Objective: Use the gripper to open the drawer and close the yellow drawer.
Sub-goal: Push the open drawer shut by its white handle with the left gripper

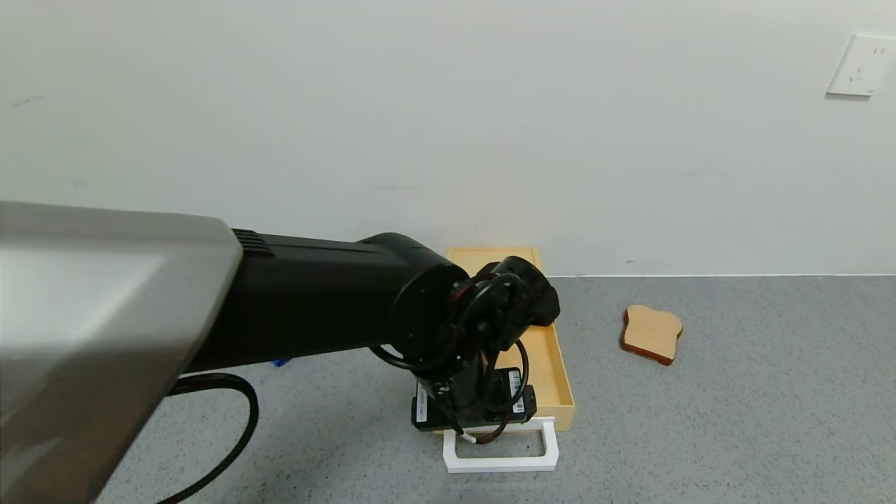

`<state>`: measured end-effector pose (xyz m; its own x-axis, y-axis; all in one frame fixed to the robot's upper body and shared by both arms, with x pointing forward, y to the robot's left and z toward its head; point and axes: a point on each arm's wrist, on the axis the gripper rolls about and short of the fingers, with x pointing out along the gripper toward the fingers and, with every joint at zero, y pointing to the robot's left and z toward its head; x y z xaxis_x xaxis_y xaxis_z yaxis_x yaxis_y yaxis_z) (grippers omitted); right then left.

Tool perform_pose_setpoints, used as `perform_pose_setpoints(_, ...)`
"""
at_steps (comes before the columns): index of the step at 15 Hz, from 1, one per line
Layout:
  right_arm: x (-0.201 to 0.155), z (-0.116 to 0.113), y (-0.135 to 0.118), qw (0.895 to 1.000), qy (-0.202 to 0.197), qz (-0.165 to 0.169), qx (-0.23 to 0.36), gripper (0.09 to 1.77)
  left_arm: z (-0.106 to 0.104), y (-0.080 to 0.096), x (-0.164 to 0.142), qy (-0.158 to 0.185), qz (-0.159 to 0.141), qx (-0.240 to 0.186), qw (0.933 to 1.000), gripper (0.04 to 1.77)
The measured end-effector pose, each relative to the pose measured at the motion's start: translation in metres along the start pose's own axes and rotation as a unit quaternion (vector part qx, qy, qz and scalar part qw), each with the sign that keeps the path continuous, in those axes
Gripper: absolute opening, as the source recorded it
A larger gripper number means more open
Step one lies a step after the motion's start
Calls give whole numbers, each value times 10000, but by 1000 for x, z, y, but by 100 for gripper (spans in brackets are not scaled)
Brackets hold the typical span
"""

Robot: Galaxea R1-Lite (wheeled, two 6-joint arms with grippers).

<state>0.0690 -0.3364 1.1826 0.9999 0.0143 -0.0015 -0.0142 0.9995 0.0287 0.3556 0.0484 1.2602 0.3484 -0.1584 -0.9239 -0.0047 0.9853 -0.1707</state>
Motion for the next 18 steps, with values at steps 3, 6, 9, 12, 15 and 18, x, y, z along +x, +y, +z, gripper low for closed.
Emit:
perform_pose_setpoints(3,0,0,0,10000,0,-2,0,171,-4,-8,15,131,131,-24,9998,172)
perform_pose_setpoints(6,0,0,0,10000,-2,-1,0,171,-6,-15,24,107,246,-30,9996,172)
perform_pose_setpoints(9,0,0,0,10000,0,2,2,171,-6,-20,31,96,289,-8,9995,172)
perform_pose_setpoints(12,0,0,0,10000,-2,0,0,171,-6,-22,36,43,355,25,9994,172)
perform_pose_setpoints(15,0,0,0,10000,0,-1,2,171,-7,-19,35,114,505,87,9986,172)
perform_pose_setpoints(18,0,0,0,10000,0,-1,2,171,-7,-17,32,89,630,120,9979,172)
